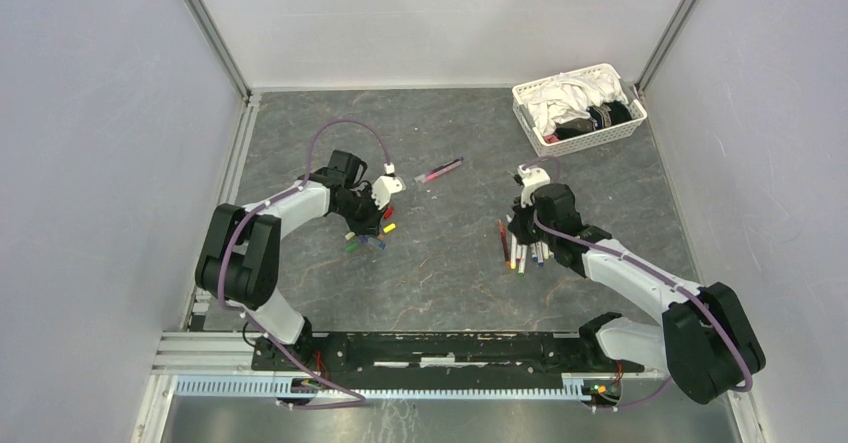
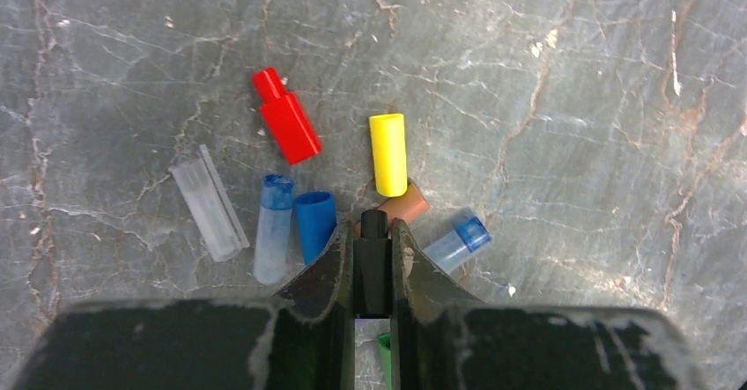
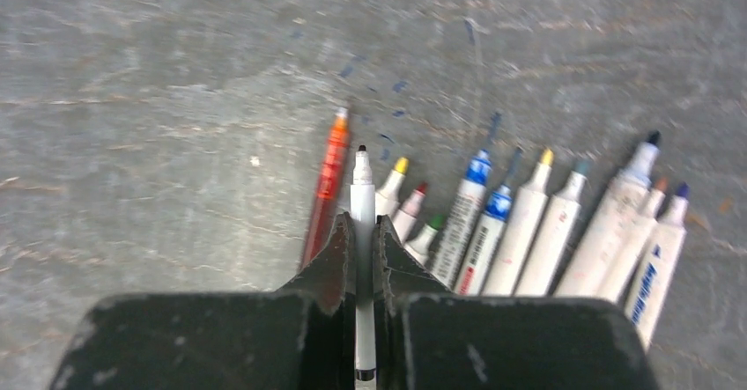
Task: Open the pen caps
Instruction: Place the pen cap at the center of the board, then place the pen at the center of the board.
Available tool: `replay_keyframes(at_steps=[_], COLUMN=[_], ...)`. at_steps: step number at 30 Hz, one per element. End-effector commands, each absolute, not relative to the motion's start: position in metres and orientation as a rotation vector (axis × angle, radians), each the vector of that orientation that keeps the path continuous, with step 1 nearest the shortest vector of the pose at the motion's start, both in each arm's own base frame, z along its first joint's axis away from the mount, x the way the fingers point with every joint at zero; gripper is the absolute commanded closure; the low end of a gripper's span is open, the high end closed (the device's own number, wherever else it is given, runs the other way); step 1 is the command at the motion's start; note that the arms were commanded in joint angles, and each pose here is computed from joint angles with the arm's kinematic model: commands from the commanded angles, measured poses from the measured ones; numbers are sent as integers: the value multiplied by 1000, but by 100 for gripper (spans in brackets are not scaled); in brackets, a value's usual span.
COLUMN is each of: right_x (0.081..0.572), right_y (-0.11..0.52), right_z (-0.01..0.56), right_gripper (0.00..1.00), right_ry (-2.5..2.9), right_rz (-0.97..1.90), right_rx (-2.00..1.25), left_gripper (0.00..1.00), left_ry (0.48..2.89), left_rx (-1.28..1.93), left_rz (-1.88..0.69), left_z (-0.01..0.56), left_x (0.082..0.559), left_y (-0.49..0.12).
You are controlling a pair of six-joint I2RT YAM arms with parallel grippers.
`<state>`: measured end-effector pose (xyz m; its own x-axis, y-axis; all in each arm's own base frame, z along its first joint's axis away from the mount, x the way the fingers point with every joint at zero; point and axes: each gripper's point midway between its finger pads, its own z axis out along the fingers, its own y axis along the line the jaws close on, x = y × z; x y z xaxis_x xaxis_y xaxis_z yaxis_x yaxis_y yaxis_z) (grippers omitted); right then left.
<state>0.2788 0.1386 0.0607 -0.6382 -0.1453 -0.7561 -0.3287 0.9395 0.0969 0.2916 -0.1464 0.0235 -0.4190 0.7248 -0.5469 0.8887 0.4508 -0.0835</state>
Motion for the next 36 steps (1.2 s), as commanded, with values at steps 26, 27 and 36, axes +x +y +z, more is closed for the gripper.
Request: replay_keyframes(at_steps=[26, 27, 36], right_x=[293, 293, 326], right_y=[116, 116, 145], right_z=[60, 61, 100], right_gripper=[66, 69, 64], right_ry=[2216, 2214, 2105], right_rz=[153, 153, 247], right_rx=[-185, -179, -268], left_gripper=[0, 0, 0], left_ry=[2133, 2131, 2134], left_rx=[1102, 1099, 1070], left_rz=[-565, -568, -585], left_z=[200, 202, 203], left_x=[302, 301, 301], left_y=[-157, -157, -152])
